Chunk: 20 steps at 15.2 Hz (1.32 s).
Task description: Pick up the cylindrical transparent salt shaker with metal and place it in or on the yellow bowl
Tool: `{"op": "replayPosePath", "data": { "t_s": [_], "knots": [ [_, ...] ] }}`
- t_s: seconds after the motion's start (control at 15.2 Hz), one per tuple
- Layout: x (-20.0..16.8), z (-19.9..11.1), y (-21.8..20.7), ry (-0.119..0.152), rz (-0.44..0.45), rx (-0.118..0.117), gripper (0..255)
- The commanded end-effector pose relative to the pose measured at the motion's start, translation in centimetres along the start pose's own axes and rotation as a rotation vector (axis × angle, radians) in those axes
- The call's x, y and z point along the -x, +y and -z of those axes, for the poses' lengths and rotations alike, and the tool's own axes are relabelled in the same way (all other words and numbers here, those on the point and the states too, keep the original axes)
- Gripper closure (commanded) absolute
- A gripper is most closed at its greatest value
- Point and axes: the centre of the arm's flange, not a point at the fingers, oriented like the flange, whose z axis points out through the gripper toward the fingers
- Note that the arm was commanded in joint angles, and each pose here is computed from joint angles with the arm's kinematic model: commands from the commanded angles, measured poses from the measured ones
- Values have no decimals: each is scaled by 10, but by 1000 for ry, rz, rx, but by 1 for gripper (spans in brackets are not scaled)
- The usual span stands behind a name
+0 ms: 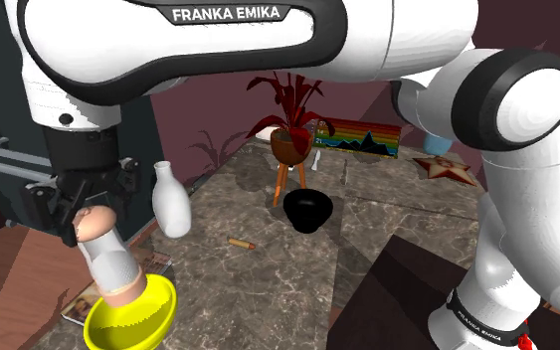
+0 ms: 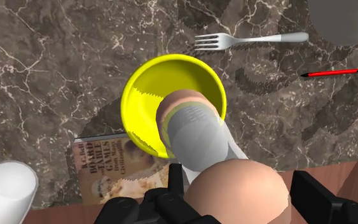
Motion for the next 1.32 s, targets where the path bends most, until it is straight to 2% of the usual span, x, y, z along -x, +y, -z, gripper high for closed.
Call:
{"op": "replayPosePath", "data": {
  "t_s": [0.0, 0.66, 1.19, 1.25],
  "knots": [
    [1, -11, 2, 1, 0, 0, 255],
    [5, -66, 11, 1, 0, 0, 255],
    [5, -66, 11, 1, 0, 0, 255],
    [5, -66, 11, 1, 0, 0, 0]
  ]
}}
